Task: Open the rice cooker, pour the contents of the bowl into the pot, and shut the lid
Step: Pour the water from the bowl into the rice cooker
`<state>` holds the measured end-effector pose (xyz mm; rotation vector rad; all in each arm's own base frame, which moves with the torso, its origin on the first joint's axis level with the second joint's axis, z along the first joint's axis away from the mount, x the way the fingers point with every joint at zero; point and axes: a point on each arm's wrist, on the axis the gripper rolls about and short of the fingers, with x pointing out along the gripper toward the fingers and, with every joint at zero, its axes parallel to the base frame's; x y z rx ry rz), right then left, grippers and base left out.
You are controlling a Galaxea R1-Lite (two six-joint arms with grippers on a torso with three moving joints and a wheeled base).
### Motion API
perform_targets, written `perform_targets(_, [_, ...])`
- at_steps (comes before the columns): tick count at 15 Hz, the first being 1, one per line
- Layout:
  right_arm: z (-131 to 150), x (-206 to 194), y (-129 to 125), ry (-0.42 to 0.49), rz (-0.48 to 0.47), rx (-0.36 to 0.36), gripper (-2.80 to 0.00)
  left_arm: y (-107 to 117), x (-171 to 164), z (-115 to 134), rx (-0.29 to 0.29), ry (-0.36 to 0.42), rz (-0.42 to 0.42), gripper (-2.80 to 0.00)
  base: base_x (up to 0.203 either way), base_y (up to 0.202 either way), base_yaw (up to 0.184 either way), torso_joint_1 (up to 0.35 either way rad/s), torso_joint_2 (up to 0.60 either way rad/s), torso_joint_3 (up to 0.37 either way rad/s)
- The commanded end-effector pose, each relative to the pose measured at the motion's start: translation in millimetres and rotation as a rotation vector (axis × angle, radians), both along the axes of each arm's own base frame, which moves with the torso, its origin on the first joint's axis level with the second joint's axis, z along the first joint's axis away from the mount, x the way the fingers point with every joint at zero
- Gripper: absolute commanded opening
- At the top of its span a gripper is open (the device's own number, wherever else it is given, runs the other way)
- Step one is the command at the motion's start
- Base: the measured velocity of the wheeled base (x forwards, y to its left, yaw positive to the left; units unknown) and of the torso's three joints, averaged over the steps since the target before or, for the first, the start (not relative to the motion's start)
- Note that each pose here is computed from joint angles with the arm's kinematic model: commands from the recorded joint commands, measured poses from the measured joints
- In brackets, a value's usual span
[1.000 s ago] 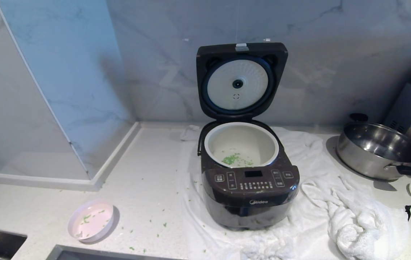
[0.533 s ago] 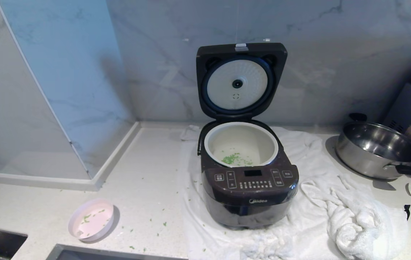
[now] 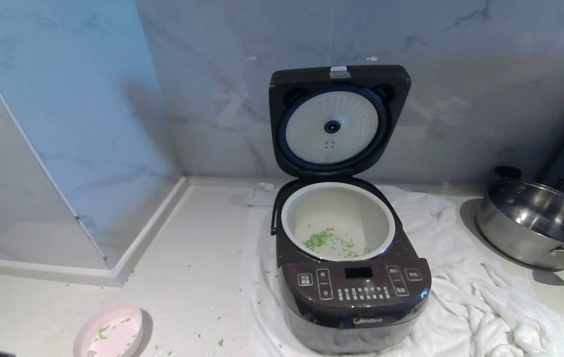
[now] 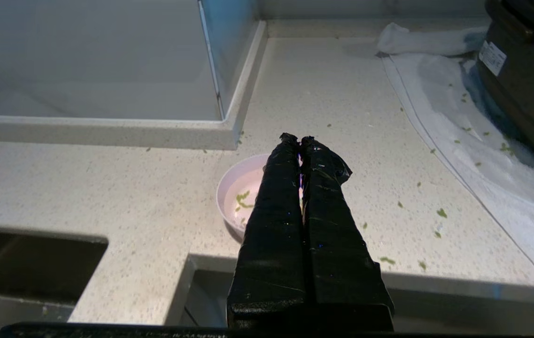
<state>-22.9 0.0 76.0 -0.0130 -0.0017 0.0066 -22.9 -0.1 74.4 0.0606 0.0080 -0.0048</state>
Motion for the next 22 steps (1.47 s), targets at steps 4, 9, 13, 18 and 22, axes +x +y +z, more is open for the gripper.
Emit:
perform_targets(4, [0.0, 0.0, 0.0, 0.0, 0.001, -0.001, -2.8, 0.1, 0.1, 0.1, -0.008, 0.001, 0.005, -2.8, 0.111, 0.0, 0.003, 0.004, 0.0, 0.0])
perform_targets(9, [0.0, 0.0, 0.0, 0.0, 0.001, -0.001, -2.8, 0.1, 0.0, 0.5, -0.036, 0.0, 0.006, -2.8, 0.0, 0.0, 0.0, 0.0, 0.0, 0.0])
perform_targets(13, [0.0, 0.0, 0.0, 0.0, 0.001, -0.001, -2.8, 0.1, -9.3, 35.3, -0.044, -0.081, 0.011, -2.8, 0.0, 0.0, 0.0, 0.0, 0.0, 0.0])
perform_targets(18, [0.0, 0.0, 0.0, 0.0, 0.001, -0.001, -2.8, 1.9, 44.8, 90.2, -0.065, 0.3, 0.096, -2.8, 0.0, 0.0, 0.0, 0.0, 0.0, 0.0])
perform_targets(22, [0.0, 0.0, 0.0, 0.0, 0.001, -0.001, -2.8, 9.0, 99.1, 100.5, -0.083, 0.901, 0.153, -2.8, 0.0, 0.0, 0.0, 0.0, 0.0, 0.0])
